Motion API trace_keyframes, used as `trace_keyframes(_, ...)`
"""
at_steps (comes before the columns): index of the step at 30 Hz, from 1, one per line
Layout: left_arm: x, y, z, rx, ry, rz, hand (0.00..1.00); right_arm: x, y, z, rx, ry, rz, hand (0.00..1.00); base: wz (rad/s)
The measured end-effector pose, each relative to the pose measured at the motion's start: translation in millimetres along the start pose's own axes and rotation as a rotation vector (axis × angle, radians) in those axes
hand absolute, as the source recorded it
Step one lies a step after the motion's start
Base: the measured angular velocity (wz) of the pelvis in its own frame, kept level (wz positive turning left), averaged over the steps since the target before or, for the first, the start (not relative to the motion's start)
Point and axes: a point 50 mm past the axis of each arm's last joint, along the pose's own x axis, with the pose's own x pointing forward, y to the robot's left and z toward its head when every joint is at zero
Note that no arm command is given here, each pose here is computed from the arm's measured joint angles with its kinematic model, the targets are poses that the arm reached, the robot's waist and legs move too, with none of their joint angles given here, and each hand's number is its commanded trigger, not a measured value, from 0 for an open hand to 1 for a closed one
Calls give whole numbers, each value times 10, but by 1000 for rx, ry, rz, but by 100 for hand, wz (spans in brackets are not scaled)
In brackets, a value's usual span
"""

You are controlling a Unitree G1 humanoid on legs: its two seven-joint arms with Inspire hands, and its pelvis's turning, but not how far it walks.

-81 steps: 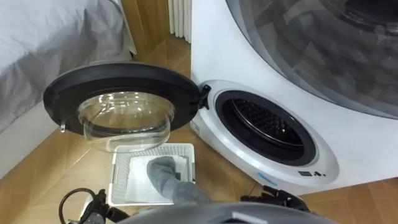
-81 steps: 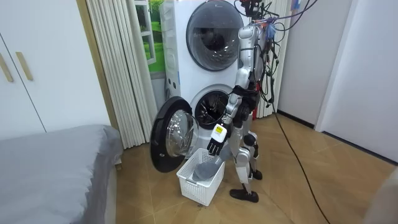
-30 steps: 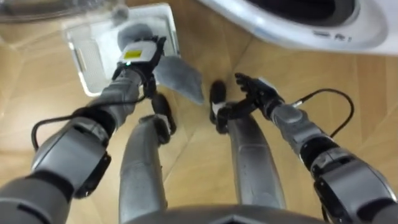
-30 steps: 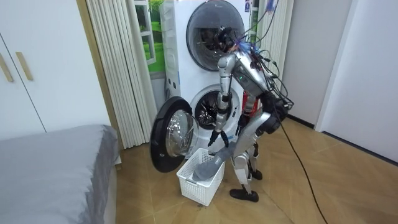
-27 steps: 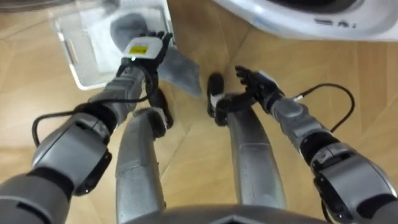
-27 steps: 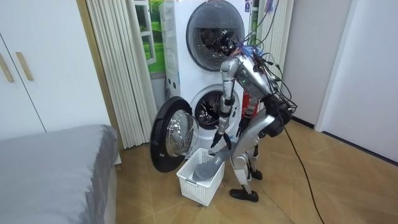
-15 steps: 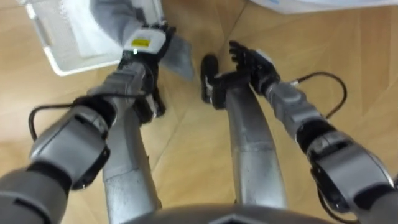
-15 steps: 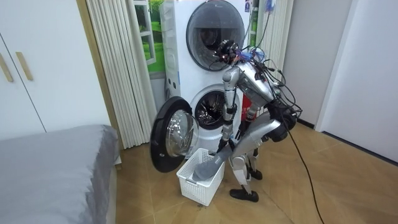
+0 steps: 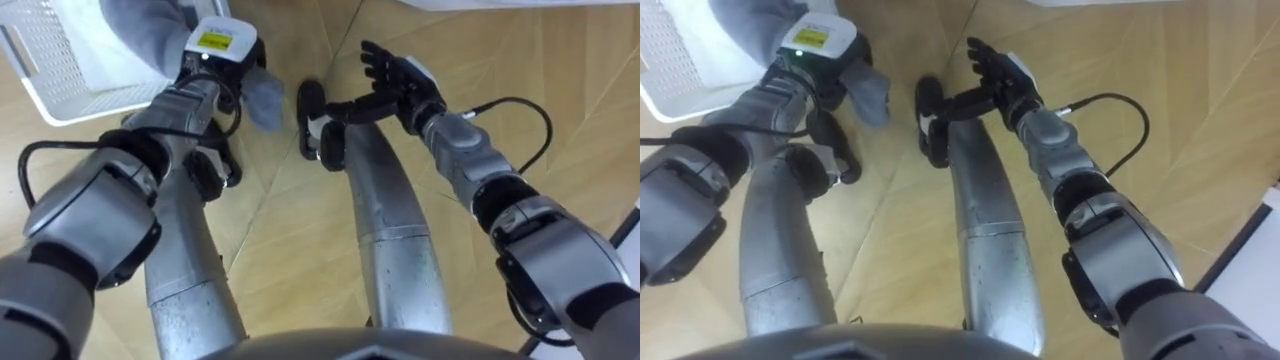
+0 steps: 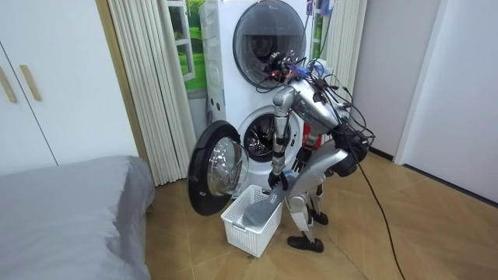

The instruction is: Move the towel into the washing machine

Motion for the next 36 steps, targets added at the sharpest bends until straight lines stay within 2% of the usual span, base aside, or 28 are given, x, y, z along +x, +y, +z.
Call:
trace_keyframes(4,-32,-119,46,-8,-9,-39,100,-16,0,-46,92,3,12,0,-1)
trace_keyframes(9,-125,-370,125,-35,-19,-113,100,-80,-48,-246,203,66,-4,0,1)
trace_keyframes(16,-220,-607,228,-33,-48,-216,100,-209,-48,-540,264,144,-9,0,2)
trace_keyframes(21,-308,-792,310,-120,-31,-263,100,-327,-70,-743,256,197,-19,0,1)
trace_keyframes(29,-308,-752,247,-217,12,-188,100,-442,-207,-898,165,273,-68,0,0)
trace_keyframes(31,-296,-709,231,-282,21,-161,100,-452,-226,-906,144,280,-76,0,0)
trace_keyframes(36,-203,-458,325,-580,21,-23,100,-443,-251,-877,105,278,-70,0,2)
